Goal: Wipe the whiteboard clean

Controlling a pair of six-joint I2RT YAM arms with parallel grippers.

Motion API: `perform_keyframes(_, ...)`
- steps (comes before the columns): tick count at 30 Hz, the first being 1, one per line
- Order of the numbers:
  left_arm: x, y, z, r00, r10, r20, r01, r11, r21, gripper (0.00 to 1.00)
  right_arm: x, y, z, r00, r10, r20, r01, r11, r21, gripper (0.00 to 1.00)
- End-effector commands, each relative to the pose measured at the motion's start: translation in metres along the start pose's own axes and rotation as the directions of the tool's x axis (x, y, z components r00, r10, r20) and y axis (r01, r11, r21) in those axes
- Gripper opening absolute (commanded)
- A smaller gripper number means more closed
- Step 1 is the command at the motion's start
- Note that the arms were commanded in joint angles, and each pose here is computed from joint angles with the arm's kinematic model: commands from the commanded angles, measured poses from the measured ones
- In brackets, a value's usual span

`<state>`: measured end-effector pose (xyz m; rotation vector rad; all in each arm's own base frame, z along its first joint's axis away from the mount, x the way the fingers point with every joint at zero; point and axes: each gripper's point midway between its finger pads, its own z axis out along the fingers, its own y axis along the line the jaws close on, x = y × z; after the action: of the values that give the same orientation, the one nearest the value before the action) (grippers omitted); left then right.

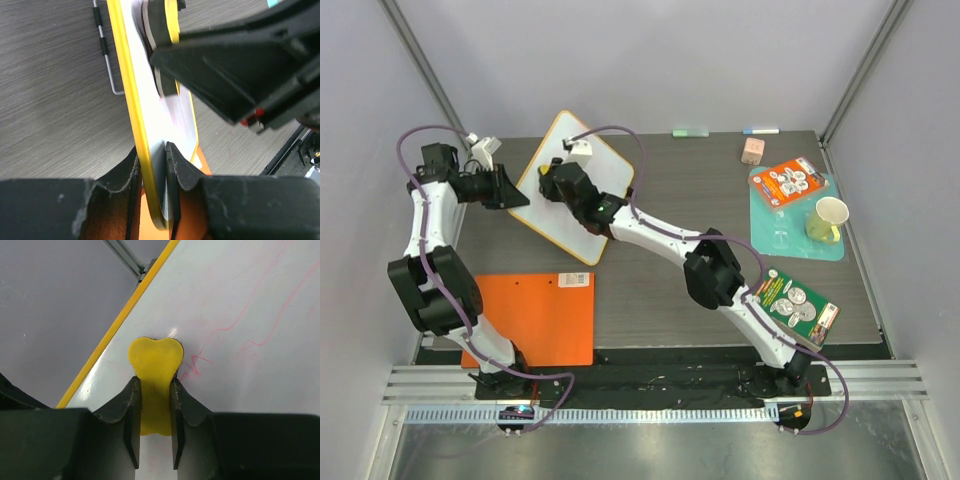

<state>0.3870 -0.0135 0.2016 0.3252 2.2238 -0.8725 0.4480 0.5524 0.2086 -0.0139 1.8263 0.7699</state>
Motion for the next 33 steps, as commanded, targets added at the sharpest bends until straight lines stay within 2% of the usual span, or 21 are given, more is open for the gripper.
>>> perform_keyframes(1, -0.033, -0.060, -0.009, 0.980, 0.170, 0.100, -0.182, 0.975, 0.130, 0.00, 0.035, -0.074, 0.031, 0.995, 0.068, -0.073, -0.057, 0.988, 0.142, 0.01)
perform_keyframes(4, -0.032, -0.059, -0.008, 0.981, 0.171, 0.097, -0.182, 0.975, 0.129, 0.00, 0.029, -0.096, 0.039, 0.993, 0.089, -0.079, -0.076, 0.985, 0.158, 0.01)
perform_keyframes(8, -0.030, -0.060, -0.008, 0.981, 0.171, 0.093, -0.182, 0.975, 0.129, 0.00, 0.026, -0.086, 0.042, 0.993, 0.083, -0.081, -0.074, 0.991, 0.113, 0.01)
perform_keyframes(13, -0.031, -0.062, -0.010, 0.979, 0.179, 0.096, -0.190, 0.974, 0.126, 0.00, 0.036, -0.054, 0.034, 0.990, 0.053, -0.128, -0.051, 0.999, 0.016, 0.01)
perform_keyframes(16, -0.030, -0.063, -0.010, 0.979, 0.182, 0.093, -0.193, 0.973, 0.126, 0.00, 0.048, -0.016, 0.016, 0.989, -0.003, -0.150, -0.007, 0.998, -0.064, 0.01)
perform_keyframes(18, -0.028, -0.063, -0.010, 0.979, 0.182, 0.091, -0.193, 0.973, 0.129, 0.00, 0.052, 0.015, 0.004, 0.990, -0.015, -0.141, -0.002, 0.993, -0.122, 0.01)
perform_keyframes(21, -0.025, -0.063, -0.009, 0.980, 0.179, 0.084, -0.189, 0.973, 0.131, 0.00, 0.044, 0.036, 0.001, 0.992, 0.020, -0.122, -0.040, 0.986, -0.159, 0.01)
perform_keyframes(27, -0.026, -0.064, -0.011, 0.978, 0.187, 0.088, -0.197, 0.973, 0.121, 0.00, 0.039, 0.051, -0.005, 0.987, 0.070, -0.144, -0.099, 0.975, -0.201, 0.01)
perform_keyframes(33, -0.030, -0.063, -0.010, 0.980, 0.175, 0.098, -0.186, 0.975, 0.120, 0.00, 0.056, 0.042, -0.020, 0.981, 0.059, -0.182, -0.089, 0.983, -0.159, 0.01)
